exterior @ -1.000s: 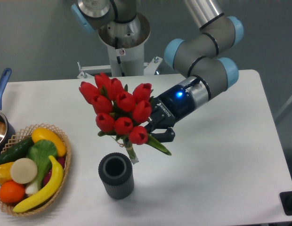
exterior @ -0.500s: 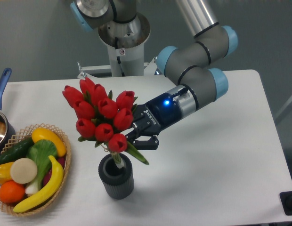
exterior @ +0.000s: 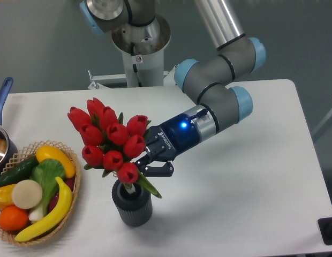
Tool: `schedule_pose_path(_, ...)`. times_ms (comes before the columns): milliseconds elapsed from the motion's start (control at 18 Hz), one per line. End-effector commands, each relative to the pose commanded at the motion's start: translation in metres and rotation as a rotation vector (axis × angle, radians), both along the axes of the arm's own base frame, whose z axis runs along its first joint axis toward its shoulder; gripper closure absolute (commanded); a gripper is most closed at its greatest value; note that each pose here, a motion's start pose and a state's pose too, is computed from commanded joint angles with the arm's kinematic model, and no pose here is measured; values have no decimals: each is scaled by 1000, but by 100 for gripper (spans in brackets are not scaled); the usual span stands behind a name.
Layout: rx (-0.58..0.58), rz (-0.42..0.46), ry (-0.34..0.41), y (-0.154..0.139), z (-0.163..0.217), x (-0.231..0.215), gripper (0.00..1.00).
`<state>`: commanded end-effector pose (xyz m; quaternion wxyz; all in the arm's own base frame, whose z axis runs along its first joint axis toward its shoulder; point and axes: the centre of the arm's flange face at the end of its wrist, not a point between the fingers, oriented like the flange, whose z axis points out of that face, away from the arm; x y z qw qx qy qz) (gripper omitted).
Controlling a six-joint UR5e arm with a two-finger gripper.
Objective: Insert the flowers into the vase
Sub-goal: 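Lower the tulip stems down into the grey vase opening, then hold the tulips in the vase and settle them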
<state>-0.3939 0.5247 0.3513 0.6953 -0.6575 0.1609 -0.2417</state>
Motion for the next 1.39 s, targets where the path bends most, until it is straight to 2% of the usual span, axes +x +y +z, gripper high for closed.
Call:
schedule_pose_path(444,-36,6,-54,-3,-35,-3,70)
schedule_pose_path(722,-50,16,-58,-6,-64,-4,70)
schedule_pose_path(1389,-55,41,-62,-19,-99,-7,70)
